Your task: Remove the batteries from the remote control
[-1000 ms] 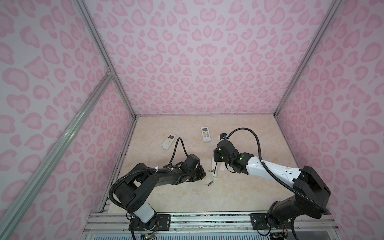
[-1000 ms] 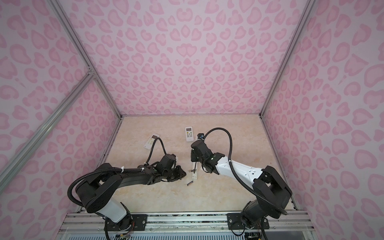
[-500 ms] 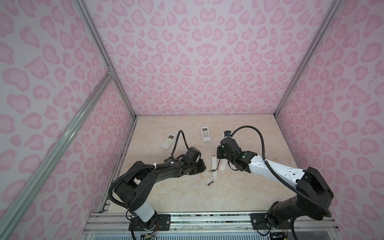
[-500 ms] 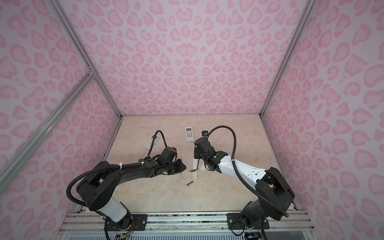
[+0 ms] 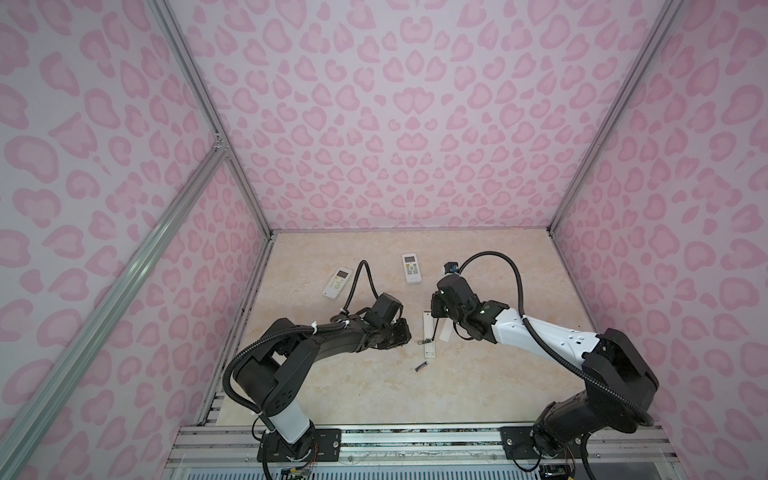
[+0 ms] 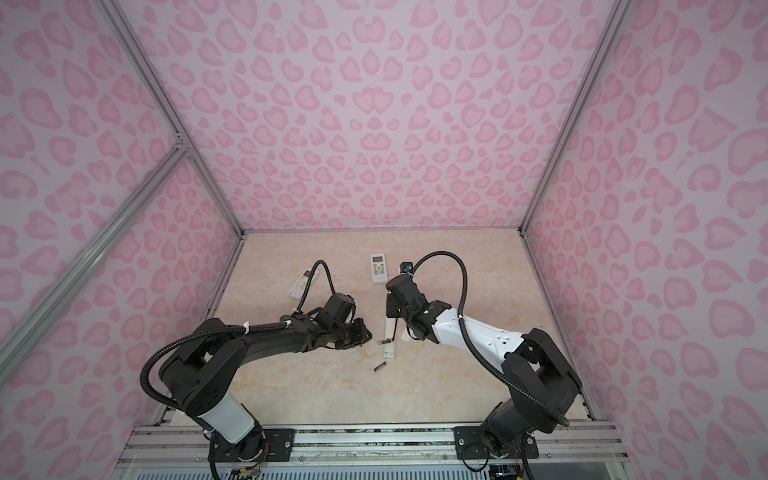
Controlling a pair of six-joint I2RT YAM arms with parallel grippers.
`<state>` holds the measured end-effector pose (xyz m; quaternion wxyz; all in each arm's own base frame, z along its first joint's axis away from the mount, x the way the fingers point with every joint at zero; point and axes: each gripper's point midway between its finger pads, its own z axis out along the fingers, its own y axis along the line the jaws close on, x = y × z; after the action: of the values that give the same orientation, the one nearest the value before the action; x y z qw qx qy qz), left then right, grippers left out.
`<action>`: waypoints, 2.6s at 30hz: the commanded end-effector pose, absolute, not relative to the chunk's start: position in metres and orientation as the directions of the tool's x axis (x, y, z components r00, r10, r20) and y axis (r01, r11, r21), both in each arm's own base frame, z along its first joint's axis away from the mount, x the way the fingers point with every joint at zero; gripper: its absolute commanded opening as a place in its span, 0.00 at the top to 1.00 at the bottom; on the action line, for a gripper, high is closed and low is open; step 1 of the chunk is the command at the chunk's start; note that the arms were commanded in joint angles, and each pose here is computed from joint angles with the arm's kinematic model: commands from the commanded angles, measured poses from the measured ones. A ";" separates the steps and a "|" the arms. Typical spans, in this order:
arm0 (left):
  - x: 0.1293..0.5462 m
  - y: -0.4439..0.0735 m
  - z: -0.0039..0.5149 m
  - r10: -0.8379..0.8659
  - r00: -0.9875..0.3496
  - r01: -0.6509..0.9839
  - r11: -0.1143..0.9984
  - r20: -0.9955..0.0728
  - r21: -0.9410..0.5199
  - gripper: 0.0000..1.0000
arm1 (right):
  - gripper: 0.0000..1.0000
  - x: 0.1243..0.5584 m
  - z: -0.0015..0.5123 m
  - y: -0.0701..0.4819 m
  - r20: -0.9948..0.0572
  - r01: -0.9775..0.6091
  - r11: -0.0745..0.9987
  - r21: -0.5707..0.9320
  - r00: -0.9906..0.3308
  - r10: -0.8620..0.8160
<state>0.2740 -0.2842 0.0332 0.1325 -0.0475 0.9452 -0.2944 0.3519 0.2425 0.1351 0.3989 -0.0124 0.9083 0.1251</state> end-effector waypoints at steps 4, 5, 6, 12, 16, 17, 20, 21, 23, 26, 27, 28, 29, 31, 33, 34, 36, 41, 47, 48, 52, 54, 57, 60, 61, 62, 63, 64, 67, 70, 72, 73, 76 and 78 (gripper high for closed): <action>0.275 -0.285 0.031 -0.159 -0.962 -0.006 0.825 -0.221 -0.565 0.79 | 1.00 0.358 0.144 0.251 -0.746 -0.147 0.960 0.238 -0.661 0.083; 0.274 -0.285 0.031 -0.159 -0.962 -0.006 0.824 -0.221 -0.566 0.79 | 1.00 0.357 0.144 0.251 -0.744 -0.150 0.959 0.239 -0.663 0.082; 0.275 -0.285 0.032 -0.161 -0.961 -0.006 0.823 -0.223 -0.568 0.79 | 1.00 0.357 0.144 0.253 -0.742 -0.155 0.957 0.244 -0.665 0.082; 0.274 -0.284 0.030 -0.161 -0.962 -0.007 0.824 -0.223 -0.566 0.79 | 1.00 0.354 0.139 0.258 -0.723 -0.169 0.950 0.264 -0.686 0.079; 0.273 -0.283 0.030 -0.161 -0.961 -0.007 0.825 -0.223 -0.565 0.79 | 1.00 0.352 0.139 0.261 -0.717 -0.179 0.944 0.278 -0.693 0.080; 0.273 -0.283 0.030 -0.162 -0.961 -0.008 0.826 -0.223 -0.564 0.79 | 1.00 0.352 0.140 0.261 -0.717 -0.178 0.944 0.279 -0.692 0.081; 0.273 -0.282 0.028 -0.162 -0.961 -0.010 0.829 -0.223 -0.559 0.79 | 1.00 0.351 0.143 0.260 -0.720 -0.177 0.943 0.280 -0.689 0.084; 0.272 -0.281 0.028 -0.162 -0.961 -0.011 0.830 -0.222 -0.558 0.79 | 1.00 0.351 0.145 0.259 -0.721 -0.177 0.944 0.277 -0.688 0.082; 0.272 -0.280 0.026 -0.159 -0.962 -0.010 0.832 -0.221 -0.554 0.79 | 1.00 0.350 0.149 0.256 -0.728 -0.175 0.946 0.271 -0.681 0.083; 0.272 -0.279 0.027 -0.159 -0.961 -0.008 0.834 -0.225 -0.552 0.79 | 1.00 0.349 0.156 0.246 -0.738 -0.155 0.956 0.249 -0.670 0.083; 0.272 -0.279 0.028 -0.157 -0.961 -0.006 0.834 -0.228 -0.551 0.78 | 1.00 0.349 0.158 0.240 -0.740 -0.142 0.960 0.240 -0.667 0.086; 0.272 -0.279 0.029 -0.157 -0.961 -0.004 0.835 -0.230 -0.551 0.78 | 1.00 0.349 0.160 0.234 -0.742 -0.133 0.964 0.229 -0.665 0.084; 0.272 -0.279 0.030 -0.156 -0.960 -0.003 0.835 -0.232 -0.550 0.77 | 1.00 0.349 0.161 0.228 -0.741 -0.125 0.967 0.222 -0.666 0.083; 0.274 -0.278 0.036 -0.156 -0.957 0.005 0.835 -0.246 -0.550 0.75 | 1.00 0.348 0.161 0.212 -0.737 -0.098 0.974 0.207 -0.670 0.089; 0.275 -0.276 0.043 -0.153 -0.952 0.016 0.838 -0.264 -0.545 0.74 | 1.00 0.347 0.159 0.194 -0.725 -0.068 0.977 0.202 -0.681 0.102; 0.277 -0.275 0.046 -0.152 -0.950 0.022 0.839 -0.273 -0.543 0.73 | 1.00 0.345 0.157 0.185 -0.718 -0.056 0.978 0.199 -0.688 0.106; 0.280 -0.269 0.053 -0.150 -0.944 0.030 0.847 -0.294 -0.531 0.71 | 1.00 0.342 0.152 0.163 -0.698 -0.021 0.983 0.184 -0.707 0.115; 0.294 -0.246 0.068 -0.149 -0.928 0.035 0.878 -0.342 -0.478 0.68 | 1.00 0.331 0.120 0.122 -0.572 0.035 0.985 0.166 -0.811 0.125; 0.313 -0.204 0.083 -0.175 -0.910 0.002 0.904 -0.375 -0.428 0.66 | 1.00 0.318 0.070 0.099 -0.360 0.060 0.990 0.130 -0.927 0.103; 0.316 -0.196 0.085 -0.177 -0.906 -0.001 0.909 -0.384 -0.416 0.65 | 1.00 0.318 0.063 0.097 -0.339 0.061 0.991 0.117 -0.935 0.098; 0.321 -0.172 0.095 -0.156 -0.893 0.011 0.931 -0.423 -0.366 0.65 | 0.96 0.322 0.044 0.101 -0.305 0.066 0.990 0.121 -0.947 0.100; 0.323 -0.160 0.098 -0.144 -0.884 0.016 0.942 -0.445 -0.336 0.57 | 0.92 0.327 0.038 0.103 -0.302 0.072 0.990 0.124 -0.947 0.107; 0.326 -0.141 0.100 -0.133 -0.872 0.012 0.957 -0.472 -0.291 0.50 | 0.86 0.334 0.031 0.105 -0.297 0.076 0.989 0.124 -0.949 0.110; 0.333 -0.122 0.104 -0.121 -0.857 0.007 0.969 -0.501 -0.245 0.40 | 0.78 0.337 0.025 0.106 -0.287 0.075 0.991 0.114 -0.952 0.105; 0.336 -0.116 0.105 -0.120 -0.852 0.001 0.973 -0.510 -0.230 0.36 | 0.75 0.339 0.025 0.105 -0.286 0.075 0.991 0.110 -0.953 0.103; 0.340 -0.109 0.107 -0.121 -0.848 -0.005 0.975 -0.516 -0.222 0.34 | 0.71 0.339 0.024 0.104 -0.284 0.076 0.992 0.104 -0.953 0.102; 0.343 -0.104 0.107 -0.124 -0.846 -0.012 0.977 -0.518 -0.215 0.32 | 0.70 0.339 0.024 0.104 -0.284 0.077 0.992 0.099 -0.953 0.102; 0.348 -0.098 0.109 -0.128 -0.842 -0.021 0.978 -0.523 -0.205 0.30 | 0.67 0.340 0.025 0.103 -0.288 0.078 0.992 0.096 -0.952 0.103; 0.364 -0.081 0.114 -0.134 -0.833 -0.047 0.984 -0.537 -0.172 0.23 | 0.61 0.342 0.028 0.102 -0.297 0.079 0.993 0.086 -0.950 0.101; 0.384 -0.066 0.116 -0.142 -0.830 -0.076 0.987 -0.539 -0.144 0.20 | 0.57 0.345 0.033 0.102 -0.306 0.076 0.993 0.086 -0.947 0.099; 0.398 -0.056 0.113 -0.146 -0.832 -0.101 0.988 -0.535 -0.114 0.18 | 0.56 0.347 0.036 0.103 -0.310 0.074 0.993 0.088 -0.946 0.098; 0.405 -0.051 0.111 -0.147 -0.834 -0.111 0.989 -0.531 -0.101 0.17 | 0.55 0.349 0.039 0.104 -0.316 0.072 0.993 0.092 -0.944 0.097; 0.428 -0.042 0.103 -0.128 -0.842 -0.120 0.992 -0.523 -0.048 0.14 | 0.55 0.353 0.046 0.106 -0.331 0.069 0.992 0.103 -0.938 0.100; 0.441 -0.039 0.096 -0.102 -0.850 -0.114 0.993 -0.516 -0.009 0.13 | 0.54 0.356 0.051 0.106 -0.344 0.068 0.992 0.104 -0.934 0.101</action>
<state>0.4310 -0.0495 0.1051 0.2799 -0.0755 0.9566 -0.0292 0.3537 0.1070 0.0452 0.1704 0.0479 0.9830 0.0490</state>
